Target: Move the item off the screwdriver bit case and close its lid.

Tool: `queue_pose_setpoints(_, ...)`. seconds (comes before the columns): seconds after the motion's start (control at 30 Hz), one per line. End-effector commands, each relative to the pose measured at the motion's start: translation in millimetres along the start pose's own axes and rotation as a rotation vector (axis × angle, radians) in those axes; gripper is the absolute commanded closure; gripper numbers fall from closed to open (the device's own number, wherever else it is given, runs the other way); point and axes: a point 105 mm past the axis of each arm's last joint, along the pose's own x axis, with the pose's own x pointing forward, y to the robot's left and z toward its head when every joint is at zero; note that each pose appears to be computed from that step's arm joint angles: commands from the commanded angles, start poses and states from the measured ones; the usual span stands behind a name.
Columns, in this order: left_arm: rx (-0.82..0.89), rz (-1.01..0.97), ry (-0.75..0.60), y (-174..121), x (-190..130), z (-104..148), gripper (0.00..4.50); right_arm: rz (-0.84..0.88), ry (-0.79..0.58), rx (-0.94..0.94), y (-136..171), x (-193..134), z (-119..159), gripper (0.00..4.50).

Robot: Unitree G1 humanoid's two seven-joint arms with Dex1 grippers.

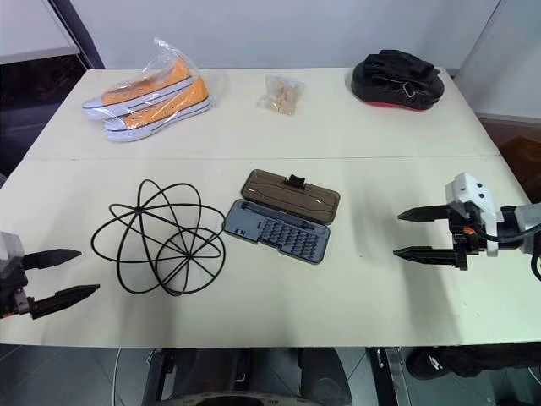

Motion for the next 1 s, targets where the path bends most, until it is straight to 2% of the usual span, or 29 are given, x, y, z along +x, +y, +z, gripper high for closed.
queue_pose_setpoints(0.03, 0.045, 0.036, -0.017, 6, -5, 8, 0.09, -0.013, -0.03, -0.029, 0, -3, 9, 0.0)
queue_pose_setpoints(0.2, 0.087, 0.099, -0.021, 10, 3, 7, 0.09, -0.011, -0.032, -0.032, 1, 1, 8, 0.0)
queue_pose_setpoints(0.37, 0.056, 0.025, -0.113, -4, 11, 23, 0.09, -0.001, -0.053, 0.002, 0, 3, 13, 0.0)
queue_pose_setpoints(0.47, 0.029, -0.058, -0.173, -21, 10, 37, 0.09, 0.085, -0.07, 0.03, 12, 1, 24, 0.0)
queue_pose_setpoints(0.63, 0.056, -0.125, -0.184, -41, 13, 53, 0.09, 0.18, -0.081, -0.036, 30, 8, 46, 0.0)
queue_pose_setpoints(0.8, 0.074, -0.078, -0.196, -36, 21, 59, 0.09, 0.316, -0.109, -0.071, 51, 11, 73, 0.0)
queue_pose_setpoints(0.93, 0.075, -0.073, -0.231, -33, 29, 63, 0.09, 0.336, -0.141, -0.097, 56, 11, 86, 0.0)
queue_pose_setpoints(1.0, 0.083, -0.075, -0.24, -33, 33, 63, 0.61, 0.35, -0.182, -0.094, 58, 10, 96, 0.0)
